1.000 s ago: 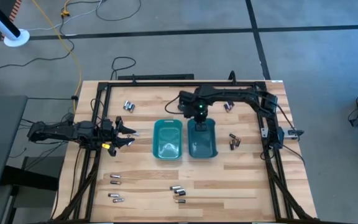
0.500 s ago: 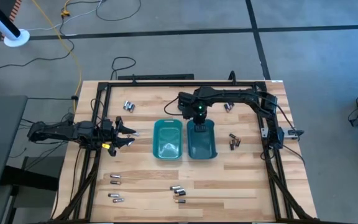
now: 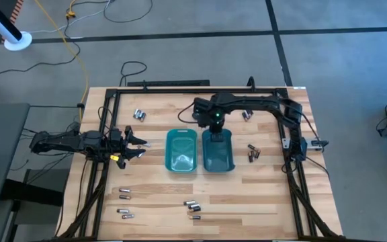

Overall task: Sort batteries
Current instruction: Move the dark blue bin to the center of the table, then put the silver and black battery into the green bin

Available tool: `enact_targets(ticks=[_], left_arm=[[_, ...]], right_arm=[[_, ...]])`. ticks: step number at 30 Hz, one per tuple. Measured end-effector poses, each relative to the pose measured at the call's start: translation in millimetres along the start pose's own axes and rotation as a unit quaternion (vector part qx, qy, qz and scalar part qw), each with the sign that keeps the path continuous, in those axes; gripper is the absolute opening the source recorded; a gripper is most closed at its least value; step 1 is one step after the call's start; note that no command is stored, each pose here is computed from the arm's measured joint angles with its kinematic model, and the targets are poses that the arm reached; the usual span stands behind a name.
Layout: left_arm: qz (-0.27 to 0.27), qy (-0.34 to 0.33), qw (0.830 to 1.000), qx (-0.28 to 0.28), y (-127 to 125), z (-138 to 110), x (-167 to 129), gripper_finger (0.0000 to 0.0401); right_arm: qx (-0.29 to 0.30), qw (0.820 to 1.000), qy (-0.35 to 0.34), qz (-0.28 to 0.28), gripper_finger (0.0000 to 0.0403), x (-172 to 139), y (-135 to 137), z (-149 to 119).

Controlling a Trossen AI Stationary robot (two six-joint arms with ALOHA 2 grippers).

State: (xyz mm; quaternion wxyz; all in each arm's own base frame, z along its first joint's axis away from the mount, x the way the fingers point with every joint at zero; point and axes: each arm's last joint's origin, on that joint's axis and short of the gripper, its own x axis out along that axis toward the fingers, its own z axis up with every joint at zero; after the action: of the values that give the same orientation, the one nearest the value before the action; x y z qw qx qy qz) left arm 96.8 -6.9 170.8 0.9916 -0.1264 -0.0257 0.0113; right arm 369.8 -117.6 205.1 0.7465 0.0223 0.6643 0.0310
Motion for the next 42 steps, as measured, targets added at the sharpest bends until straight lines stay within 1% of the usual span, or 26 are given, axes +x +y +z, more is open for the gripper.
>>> enact_targets(ticks=[9, 11, 18, 25, 31, 33, 38, 42], left_arm=[[0.0, 0.0, 1.0, 0.0, 0, 0, 0, 0.0177], [0.0, 0.0, 1.0, 0.0, 0, 0, 0, 0.0177], [0.0, 0.0, 1.0, 0.0, 0, 0, 0, 0.0177], [0.0, 0.0, 1.0, 0.0, 0, 0, 0, 0.0177], [0.0, 0.0, 1.0, 0.0, 0, 0, 0, 0.0177], [0.0, 0.0, 1.0, 0.0, 0, 0, 0, 0.0177], [0.0, 0.0, 1.0, 0.0, 0, 0, 0, 0.0177], [0.0, 0.0, 1.0, 0.0, 0, 0, 0, 0.0177]], right_arm=[[0.0, 0.999, -0.043, -0.015, 0.0073, -36, 4, -9], [0.008, 0.998, -0.058, -0.019, 0.0073, -47, 6, -11], [0.077, 0.991, -0.108, -0.028, 0.0073, -78, 10, -20], [0.169, 0.976, -0.137, -0.024, 0.0073, -103, 13, -33], [0.244, 0.957, -0.158, -0.012, 0.0073, -117, 24, -46], [0.263, 0.948, -0.18, -0.006, 0.0072, -119, 32, -52], [0.323, 0.916, -0.236, 0.023, 0.0071, -113, 61, -74], [0.37, 0.893, -0.255, 0.033, 0.0071, -105, 89, -95]])
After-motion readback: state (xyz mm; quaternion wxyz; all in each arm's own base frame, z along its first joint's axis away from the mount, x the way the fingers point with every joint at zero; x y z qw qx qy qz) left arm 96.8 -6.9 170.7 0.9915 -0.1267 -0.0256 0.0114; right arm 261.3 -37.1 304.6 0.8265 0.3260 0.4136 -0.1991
